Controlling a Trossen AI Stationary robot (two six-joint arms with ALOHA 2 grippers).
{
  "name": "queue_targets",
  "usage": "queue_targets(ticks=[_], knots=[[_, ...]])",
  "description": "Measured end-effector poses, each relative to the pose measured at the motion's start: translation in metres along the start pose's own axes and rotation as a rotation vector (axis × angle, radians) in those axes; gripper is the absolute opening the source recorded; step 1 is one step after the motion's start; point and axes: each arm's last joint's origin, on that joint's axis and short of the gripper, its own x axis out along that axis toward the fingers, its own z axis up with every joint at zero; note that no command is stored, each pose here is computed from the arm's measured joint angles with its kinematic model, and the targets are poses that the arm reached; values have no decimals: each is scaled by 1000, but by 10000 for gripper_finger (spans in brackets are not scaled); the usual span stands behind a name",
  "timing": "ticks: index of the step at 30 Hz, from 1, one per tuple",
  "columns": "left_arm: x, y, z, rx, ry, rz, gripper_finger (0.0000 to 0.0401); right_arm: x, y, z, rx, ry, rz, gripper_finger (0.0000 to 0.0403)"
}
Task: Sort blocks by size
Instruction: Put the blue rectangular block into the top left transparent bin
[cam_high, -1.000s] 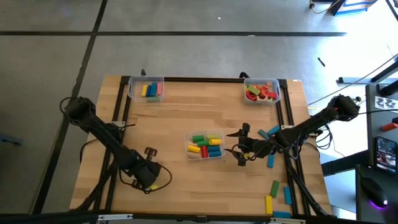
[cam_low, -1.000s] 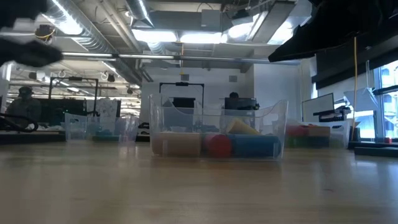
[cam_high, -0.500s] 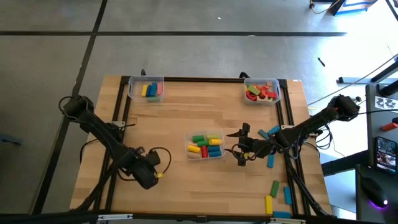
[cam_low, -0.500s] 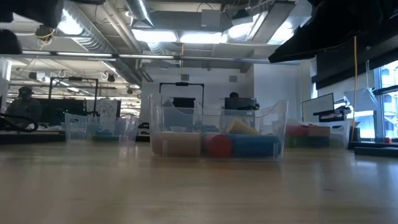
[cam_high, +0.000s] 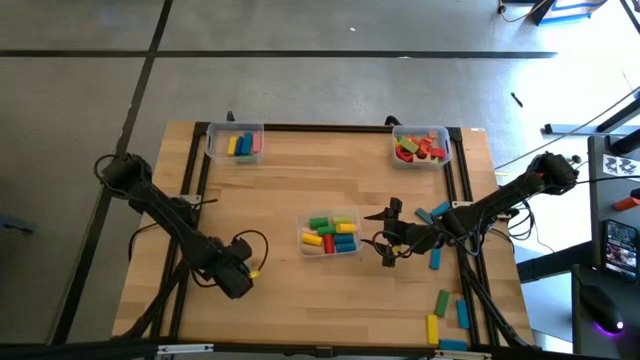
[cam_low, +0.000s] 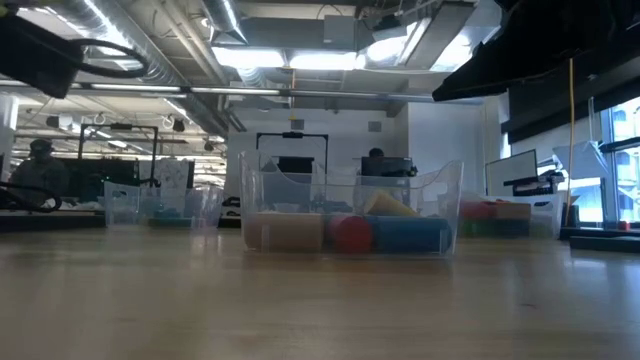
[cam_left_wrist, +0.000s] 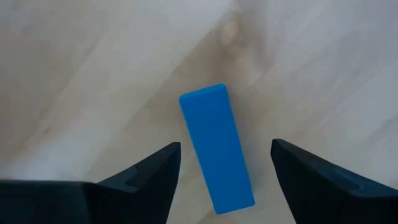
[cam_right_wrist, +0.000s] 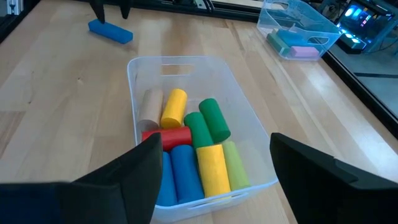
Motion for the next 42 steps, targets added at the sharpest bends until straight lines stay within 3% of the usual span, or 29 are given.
queue_targets(ticks=[11,18,25,42], knots=[[18,12,-3,-48,3,11,251,0,0,0,0,-1,0,285],[29,11,-4,-22,-5,-77,251,0,0,0,-1,-1,0,285],[34,19,-6,-22,-6,-51,245,0,0,0,-1,-1,0,285],[36,22,-3,40,-10,-30,122,0,0,0,-1,-1,0,285]])
